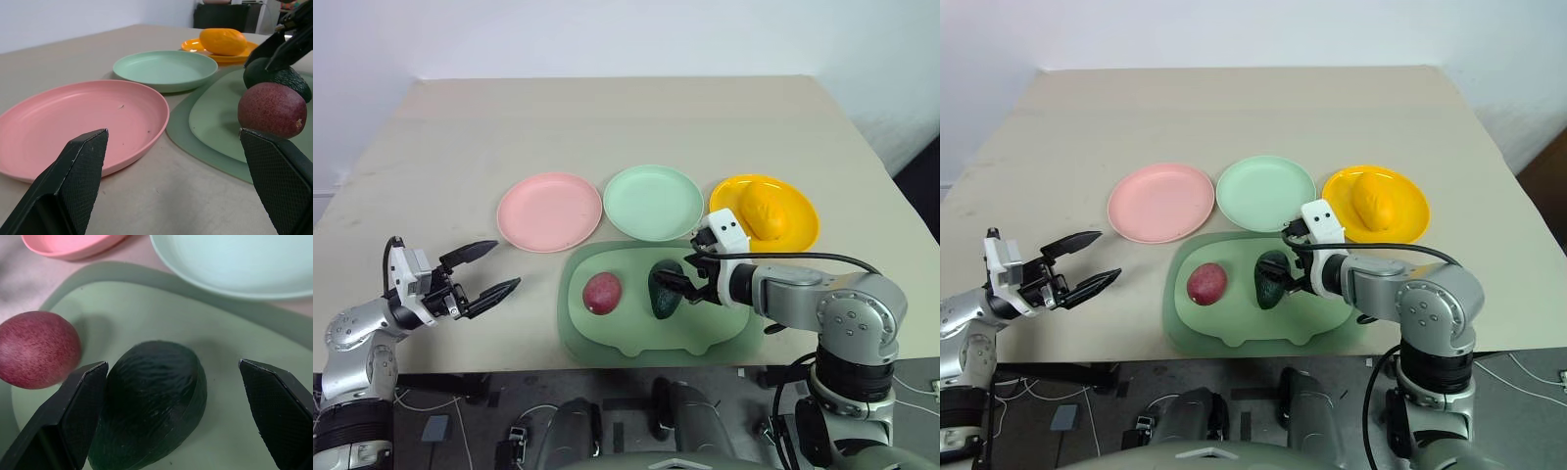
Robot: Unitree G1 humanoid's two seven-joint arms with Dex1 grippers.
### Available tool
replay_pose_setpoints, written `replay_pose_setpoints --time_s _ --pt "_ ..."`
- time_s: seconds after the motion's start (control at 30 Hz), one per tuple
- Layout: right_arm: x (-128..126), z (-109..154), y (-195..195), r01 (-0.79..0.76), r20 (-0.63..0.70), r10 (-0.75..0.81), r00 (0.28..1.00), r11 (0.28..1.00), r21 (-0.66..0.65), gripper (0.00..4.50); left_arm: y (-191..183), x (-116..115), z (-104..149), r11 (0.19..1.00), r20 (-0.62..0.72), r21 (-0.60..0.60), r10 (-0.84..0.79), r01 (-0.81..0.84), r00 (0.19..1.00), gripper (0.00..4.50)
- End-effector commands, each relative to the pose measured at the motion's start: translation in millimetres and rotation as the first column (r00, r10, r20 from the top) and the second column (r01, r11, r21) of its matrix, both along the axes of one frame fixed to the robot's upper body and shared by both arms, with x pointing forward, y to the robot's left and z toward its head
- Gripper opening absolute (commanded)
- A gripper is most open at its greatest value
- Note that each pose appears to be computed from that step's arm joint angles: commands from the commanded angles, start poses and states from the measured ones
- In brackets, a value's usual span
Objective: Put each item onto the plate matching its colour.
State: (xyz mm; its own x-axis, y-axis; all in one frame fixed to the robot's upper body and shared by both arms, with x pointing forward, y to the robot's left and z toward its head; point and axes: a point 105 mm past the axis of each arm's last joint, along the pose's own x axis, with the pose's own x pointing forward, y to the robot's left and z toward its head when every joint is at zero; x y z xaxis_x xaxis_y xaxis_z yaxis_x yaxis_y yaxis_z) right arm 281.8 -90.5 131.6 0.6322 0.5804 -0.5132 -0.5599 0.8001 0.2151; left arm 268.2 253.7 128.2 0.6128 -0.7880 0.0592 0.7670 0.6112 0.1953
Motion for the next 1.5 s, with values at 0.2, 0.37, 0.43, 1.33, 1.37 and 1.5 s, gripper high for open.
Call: replay_pose_setpoints --time_s 0.2,0.37,0.43,1.33,1.37,1.5 --pt "-8 -8 15 -0.031 -0.014 0.031 0.999 0.999 -0.023 4.49 -3 -1 8 1.000 0.031 0.017 -0.013 0.012 0.999 4.50" --pt "-10 -10 16 -0.049 -0.017 0.049 0.999 0.998 -0.046 3.88 -6 0 9 1.000 0.034 0.017 -0.014 0.014 0.999 4.50" --pt "-9 -9 17 -0.055 -0.012 0.054 0.998 0.997 -0.048 3.37 -6 0 10 1.000 0.036 0.019 -0.014 0.014 0.999 4.50" --pt "157 35 11 0.179 0.303 -0.167 0.938 0.984 -0.013 4.01 -14 3 9 1.000 0.054 -0.008 -0.022 0.023 0.998 4.50" --pt "157 38 8 0.175 0.309 -0.166 0.937 0.984 -0.004 4.23 -14 3 9 1.000 0.053 -0.008 -0.023 0.023 0.998 4.50" --pt "144 64 -11 0.120 0.333 -0.143 0.932 0.989 0.087 4.47 -14 0 9 1.000 0.050 -0.006 -0.029 0.030 0.998 4.50"
